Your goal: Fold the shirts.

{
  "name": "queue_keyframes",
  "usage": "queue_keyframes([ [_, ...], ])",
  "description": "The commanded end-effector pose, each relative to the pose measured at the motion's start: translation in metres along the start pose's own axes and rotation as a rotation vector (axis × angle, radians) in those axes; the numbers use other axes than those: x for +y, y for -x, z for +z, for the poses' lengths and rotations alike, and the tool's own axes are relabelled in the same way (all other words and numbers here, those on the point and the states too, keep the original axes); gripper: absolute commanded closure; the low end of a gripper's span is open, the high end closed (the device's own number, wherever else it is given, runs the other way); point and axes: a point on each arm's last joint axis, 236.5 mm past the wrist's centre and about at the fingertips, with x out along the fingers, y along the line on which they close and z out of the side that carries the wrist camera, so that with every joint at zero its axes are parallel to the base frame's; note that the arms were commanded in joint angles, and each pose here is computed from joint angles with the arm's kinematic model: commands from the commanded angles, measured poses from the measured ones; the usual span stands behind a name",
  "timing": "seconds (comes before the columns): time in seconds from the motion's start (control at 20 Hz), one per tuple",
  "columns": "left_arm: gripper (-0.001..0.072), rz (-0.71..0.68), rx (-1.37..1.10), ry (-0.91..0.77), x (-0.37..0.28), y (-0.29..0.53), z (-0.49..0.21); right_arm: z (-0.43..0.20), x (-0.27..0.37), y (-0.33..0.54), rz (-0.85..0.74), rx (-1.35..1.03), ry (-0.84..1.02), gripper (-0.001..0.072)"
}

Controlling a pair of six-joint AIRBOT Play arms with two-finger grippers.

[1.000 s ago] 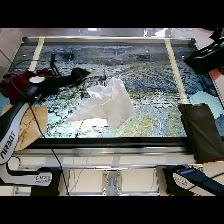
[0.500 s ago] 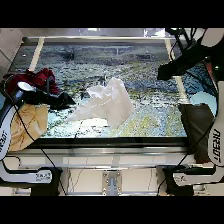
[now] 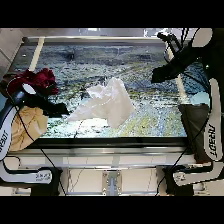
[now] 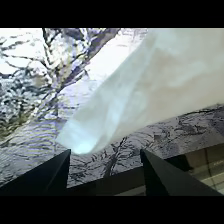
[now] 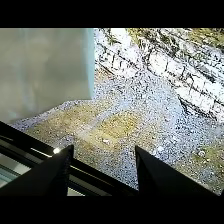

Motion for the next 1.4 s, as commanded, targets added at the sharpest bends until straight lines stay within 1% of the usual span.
queue_keyframes([
  [0.0,0.0199,0.044,-0.046,-0.082,-0.006,-0.009,0.015,0.001,0.006,-0.001,0.026,-0.001,0.003,0.0260],
  [0.2,0.0200,0.054,-0.003,-0.140,-0.021,-0.037,0.014,0.001,0.007,0.000,0.031,-0.002,0.004,0.0260],
  [0.4,0.0205,0.067,0.000,-0.143,-0.018,-0.052,0.018,0.002,0.011,0.000,0.046,-0.008,0.007,0.0260],
  [0.45,0.0244,0.067,-0.002,-0.144,-0.018,-0.052,0.019,0.004,0.011,0.000,0.048,-0.014,0.007,0.0260],
  [0.5,0.0262,0.064,-0.001,-0.142,-0.019,-0.052,0.018,0.005,0.012,0.000,0.051,-0.020,0.008,0.0260],
  [0.55,0.0399,0.058,0.005,-0.140,-0.020,-0.052,0.017,0.006,0.012,0.000,0.050,-0.024,0.007,0.0260],
  [0.6,0.0564,0.057,0.009,-0.141,-0.021,-0.052,0.016,0.007,0.012,0.000,0.050,-0.027,0.007,0.0260],
  [0.65,0.0696,0.056,0.015,-0.142,-0.021,-0.052,0.015,0.007,0.012,0.000,0.050,-0.030,0.007,0.0260],
  [0.8,0.0695,0.051,0.035,-0.141,-0.021,-0.052,0.010,0.014,0.018,0.000,0.077,-0.058,0.012,0.0260],
  [1.0,0.0696,0.052,0.054,-0.142,-0.021,-0.049,0.005,0.026,0.052,-0.020,0.153,-0.060,0.060,0.0260],
  [1.2,0.0695,0.049,0.044,-0.153,-0.026,-0.038,0.003,0.037,0.093,-0.098,0.190,-0.034,0.105,0.0260],
  [1.35,0.0695,0.046,0.033,-0.156,-0.029,-0.034,0.004,0.032,0.136,-0.165,0.219,0.023,0.170,0.0258],
])
